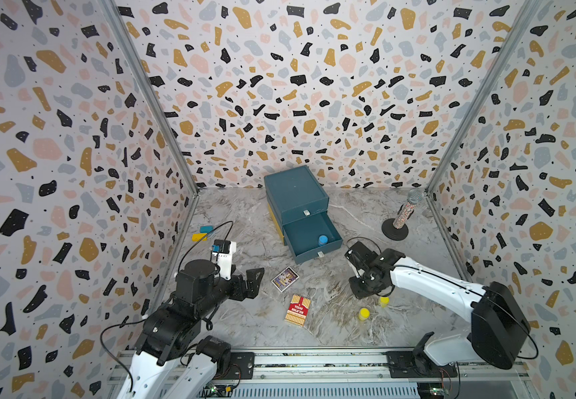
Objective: Put the paint cans in the drawer according to color
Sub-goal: Pick up the paint can at the center of the board, then place the paint can in the drawer.
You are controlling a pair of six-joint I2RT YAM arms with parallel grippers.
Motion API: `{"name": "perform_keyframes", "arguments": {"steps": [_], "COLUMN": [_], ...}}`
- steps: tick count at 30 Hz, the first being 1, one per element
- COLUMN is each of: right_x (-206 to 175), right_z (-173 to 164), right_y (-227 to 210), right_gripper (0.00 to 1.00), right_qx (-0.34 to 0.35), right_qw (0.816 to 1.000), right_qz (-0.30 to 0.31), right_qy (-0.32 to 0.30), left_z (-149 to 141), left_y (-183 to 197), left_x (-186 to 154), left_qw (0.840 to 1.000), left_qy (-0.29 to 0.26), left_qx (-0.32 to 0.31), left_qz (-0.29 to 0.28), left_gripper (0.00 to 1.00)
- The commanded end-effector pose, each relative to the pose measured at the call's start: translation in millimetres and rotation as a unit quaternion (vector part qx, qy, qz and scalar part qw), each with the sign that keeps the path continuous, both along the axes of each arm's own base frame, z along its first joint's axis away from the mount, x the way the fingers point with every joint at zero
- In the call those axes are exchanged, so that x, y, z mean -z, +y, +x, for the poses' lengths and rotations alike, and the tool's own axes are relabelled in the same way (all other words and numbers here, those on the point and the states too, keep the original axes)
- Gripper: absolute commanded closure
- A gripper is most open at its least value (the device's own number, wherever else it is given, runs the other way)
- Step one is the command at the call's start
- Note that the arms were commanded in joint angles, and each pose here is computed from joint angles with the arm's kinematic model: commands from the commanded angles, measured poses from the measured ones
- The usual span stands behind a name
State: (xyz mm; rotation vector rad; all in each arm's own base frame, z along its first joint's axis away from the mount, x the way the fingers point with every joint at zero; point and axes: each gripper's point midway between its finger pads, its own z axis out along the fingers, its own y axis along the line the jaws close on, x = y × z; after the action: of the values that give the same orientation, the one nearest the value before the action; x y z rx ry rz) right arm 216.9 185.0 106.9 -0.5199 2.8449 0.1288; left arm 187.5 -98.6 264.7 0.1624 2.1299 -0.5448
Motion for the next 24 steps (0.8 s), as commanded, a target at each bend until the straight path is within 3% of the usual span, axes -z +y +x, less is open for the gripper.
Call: {"name": "perform_keyframes", "arguments": {"steps": [1,10,15,24], "right_x": [-61,-109,-94,-65], "right_z": [22,97,116,120], "right_y": [5,98,130,154], "right_gripper": [0.75,0.76,0.76,0.76], "right_qx": [-0.012,-0.037,-0.043,-0.049], "right_qw": [0.998,0.990,0.992,0.994], "right_qz": [0.011,0.092,0.089,0.075], "right_qy": [-0.065,-0.096,-0.083,-0.070], "left_z": [1,5,3,-2], "left_y": [8,20,21,4], "left_x": [1,5,1,-8], "left_qw": [1.000,0.998,0.998,0.999], "left_qy": [-0.013,-0.013,-0.023,-0.041], "left_qx": [-0.022,-0.053,-0.055,-0.007], "left_qz": [0.004,0.019,0.015,-0.011], "left_gripper": [0.00,0.00,0.00,0.00]}}
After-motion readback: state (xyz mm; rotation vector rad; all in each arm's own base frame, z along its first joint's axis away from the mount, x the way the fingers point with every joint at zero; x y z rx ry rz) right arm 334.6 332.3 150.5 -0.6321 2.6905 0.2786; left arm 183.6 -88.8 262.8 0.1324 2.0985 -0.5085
